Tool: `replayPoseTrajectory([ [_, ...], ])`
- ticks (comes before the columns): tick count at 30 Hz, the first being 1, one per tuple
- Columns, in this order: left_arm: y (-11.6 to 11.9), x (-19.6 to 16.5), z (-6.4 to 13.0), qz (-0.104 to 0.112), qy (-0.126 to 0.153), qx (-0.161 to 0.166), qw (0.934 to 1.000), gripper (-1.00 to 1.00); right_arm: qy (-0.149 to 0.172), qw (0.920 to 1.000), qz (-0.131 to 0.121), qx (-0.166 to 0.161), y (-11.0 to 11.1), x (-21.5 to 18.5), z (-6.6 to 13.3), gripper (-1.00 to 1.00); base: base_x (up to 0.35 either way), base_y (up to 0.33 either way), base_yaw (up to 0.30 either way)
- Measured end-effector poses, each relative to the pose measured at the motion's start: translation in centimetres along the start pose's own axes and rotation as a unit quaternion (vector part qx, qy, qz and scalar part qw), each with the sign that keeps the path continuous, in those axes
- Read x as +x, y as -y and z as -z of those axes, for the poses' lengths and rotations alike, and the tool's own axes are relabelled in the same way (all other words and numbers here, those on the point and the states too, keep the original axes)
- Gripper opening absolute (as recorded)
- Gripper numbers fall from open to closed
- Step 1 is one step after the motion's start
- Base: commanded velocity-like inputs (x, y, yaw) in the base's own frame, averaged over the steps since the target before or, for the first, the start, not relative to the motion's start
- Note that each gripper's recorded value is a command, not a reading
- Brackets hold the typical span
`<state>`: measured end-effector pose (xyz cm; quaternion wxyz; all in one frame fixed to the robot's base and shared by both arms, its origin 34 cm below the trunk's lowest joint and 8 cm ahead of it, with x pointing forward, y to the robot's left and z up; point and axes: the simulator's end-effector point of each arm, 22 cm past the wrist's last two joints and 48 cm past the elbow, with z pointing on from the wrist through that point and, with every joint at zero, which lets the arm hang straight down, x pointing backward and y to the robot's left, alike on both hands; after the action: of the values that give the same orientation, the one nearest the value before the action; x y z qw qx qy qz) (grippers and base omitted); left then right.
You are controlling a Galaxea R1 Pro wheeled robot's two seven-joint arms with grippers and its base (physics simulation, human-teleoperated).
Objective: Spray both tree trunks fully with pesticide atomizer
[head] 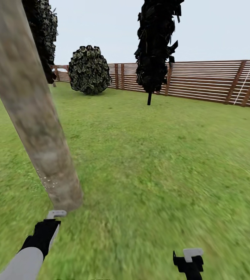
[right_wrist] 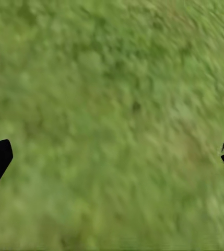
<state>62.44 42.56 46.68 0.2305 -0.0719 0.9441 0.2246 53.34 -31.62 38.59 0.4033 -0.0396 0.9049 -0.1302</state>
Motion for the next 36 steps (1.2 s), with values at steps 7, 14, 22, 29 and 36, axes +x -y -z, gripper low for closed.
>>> replayPoseTrajectory([
  [7, 1.3, 0.1, 0.2, 0.026, -0.004, 0.019, 0.9995, -1.00, 0.000, 1.0000, 0.000, 0.000, 0.0, 0.0, 0.0, 1.00, -0.106, -0.271, 0.049],
  [14, 1.0, -1.4, 0.5, 0.028, 0.007, 0.017, 0.9994, -1.00, 0.000, 1.0000, 0.000, 0.001, 0.1, 0.0, 0.0, 1.00, -0.057, -0.079, 0.056],
  [22, 2.8, -8.1, 2.7, 0.043, 0.020, 0.037, 0.9982, -1.00, 0.000, 1.0000, 0.000, 0.001, 0.1, 0.0, 0.0, 1.00, -0.001, -0.002, 0.255],
  [29, 2.2, -15.4, 5.4, 0.053, 0.020, 0.059, 0.9966, -1.00, 0.000, 1.0000, 0.001, 0.004, 0.6, 0.1, -0.1, 1.00, 0.000, 0.000, 0.038],
  [36, 1.8, -18.9, 6.9, 0.035, 0.035, 0.060, 0.9970, -1.00, 0.000, 1.0000, 0.002, 0.006, 0.9, 0.1, -0.1, 1.00, 0.000, 0.000, 0.000],
])
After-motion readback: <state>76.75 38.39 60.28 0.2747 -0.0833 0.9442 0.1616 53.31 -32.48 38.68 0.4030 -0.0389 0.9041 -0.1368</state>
